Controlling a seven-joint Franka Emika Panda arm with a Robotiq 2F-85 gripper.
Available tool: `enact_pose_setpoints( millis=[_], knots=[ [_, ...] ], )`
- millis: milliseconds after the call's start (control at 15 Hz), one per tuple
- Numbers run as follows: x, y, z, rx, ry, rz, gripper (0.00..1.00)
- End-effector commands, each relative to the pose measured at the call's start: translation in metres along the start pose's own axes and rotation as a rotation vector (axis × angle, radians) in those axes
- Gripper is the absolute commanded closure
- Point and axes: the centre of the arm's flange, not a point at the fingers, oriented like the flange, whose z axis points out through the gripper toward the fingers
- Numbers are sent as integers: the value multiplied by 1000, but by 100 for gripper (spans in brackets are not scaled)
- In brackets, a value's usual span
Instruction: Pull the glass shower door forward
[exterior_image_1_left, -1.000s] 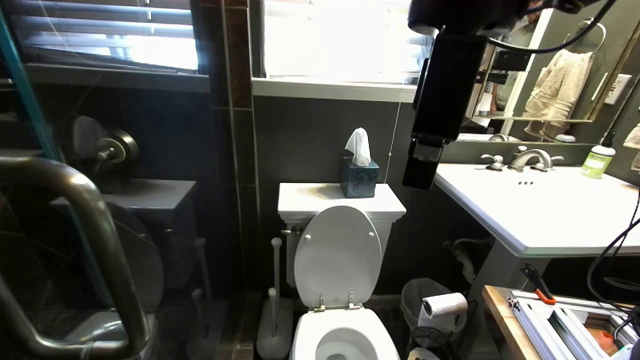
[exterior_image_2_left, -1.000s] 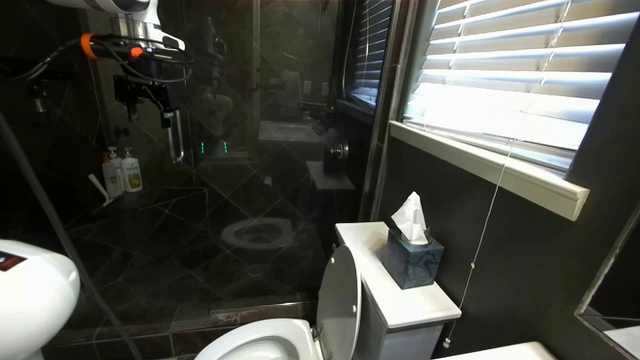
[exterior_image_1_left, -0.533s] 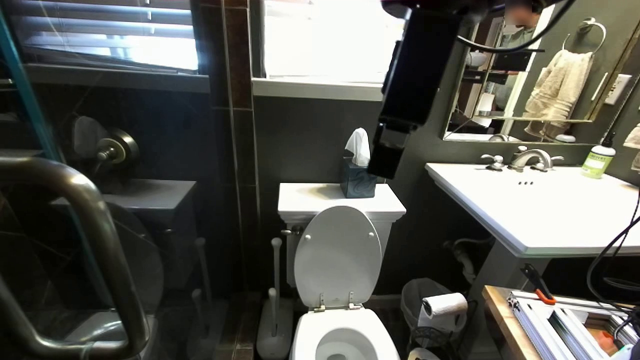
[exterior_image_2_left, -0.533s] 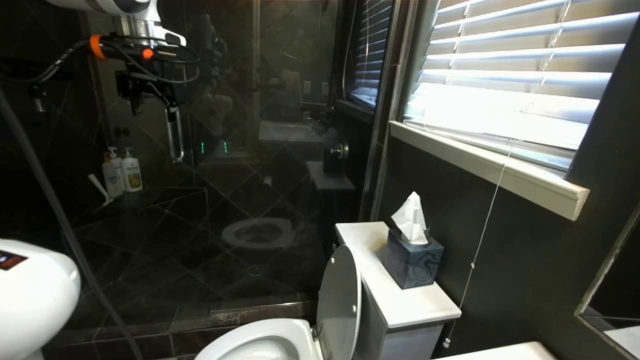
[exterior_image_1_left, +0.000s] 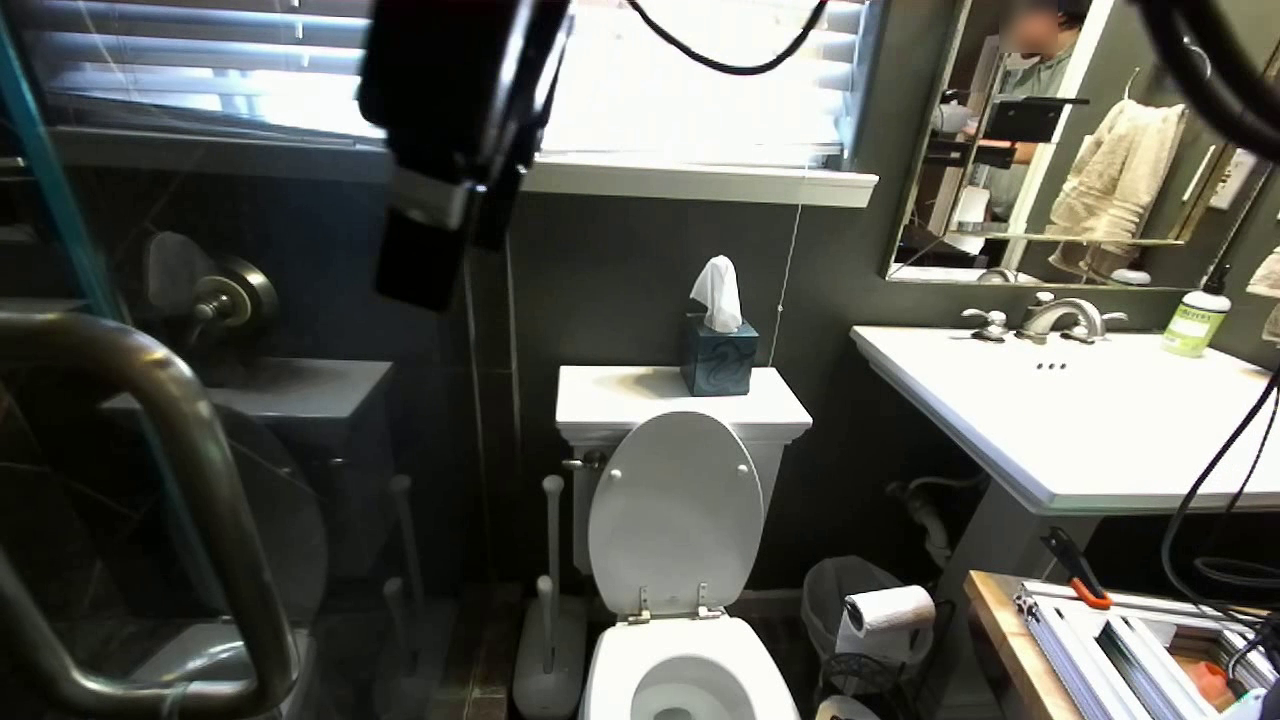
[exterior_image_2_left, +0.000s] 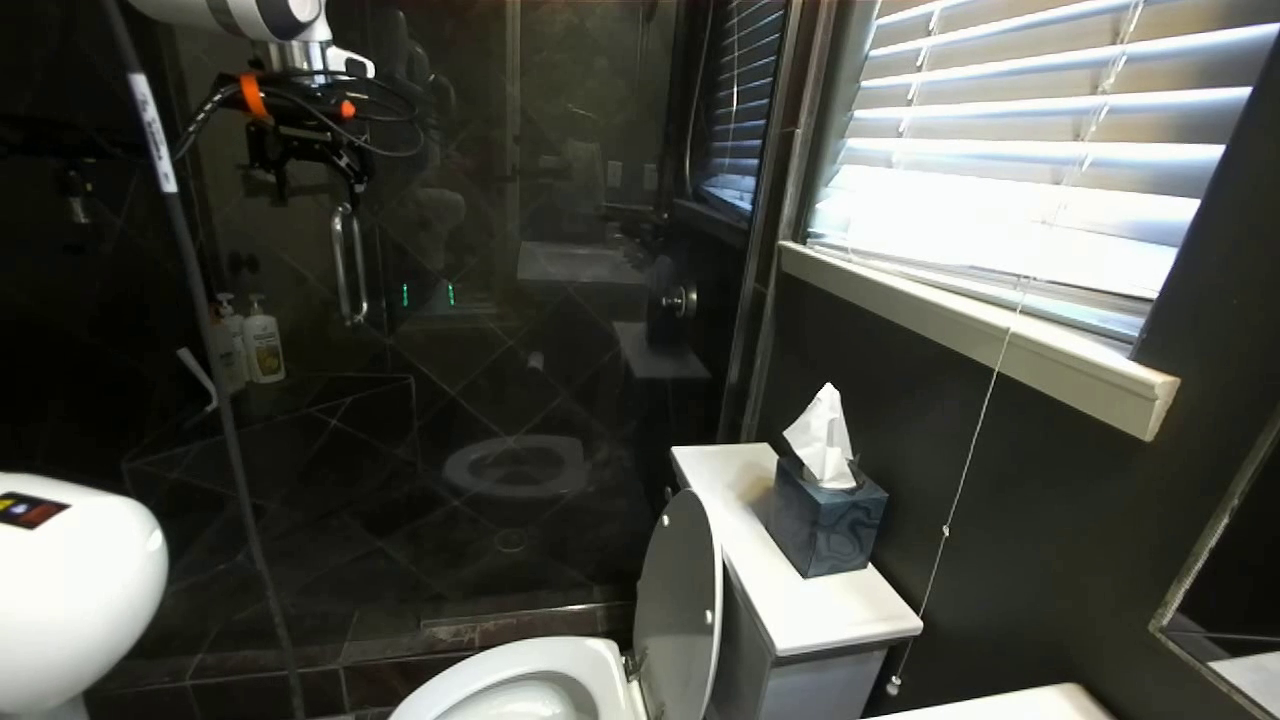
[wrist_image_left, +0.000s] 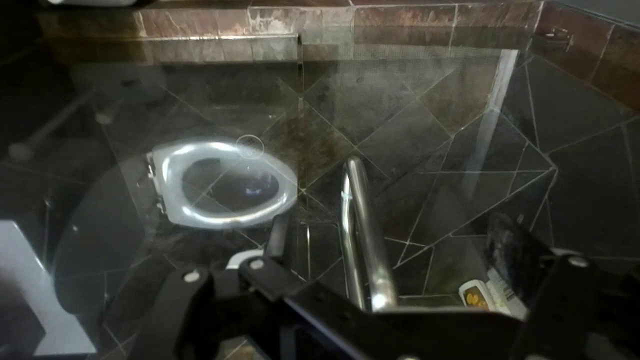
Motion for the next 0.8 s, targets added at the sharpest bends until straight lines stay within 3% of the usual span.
enact_pose_setpoints(
  millis=[0,133,200,267,400,533,733],
  knots=[
    [54,0,17,1,91,-71,0],
    [67,1,29,8,122,-87,0],
    [71,0,35,15,130,-95,7],
    [75,-1,40,13,142,-108,26],
    [81,-4,48,15,154,-128,32],
    [85,-6,53,21,160,-140,46],
    [87,-7,57,24,156,-146,50]
  ],
)
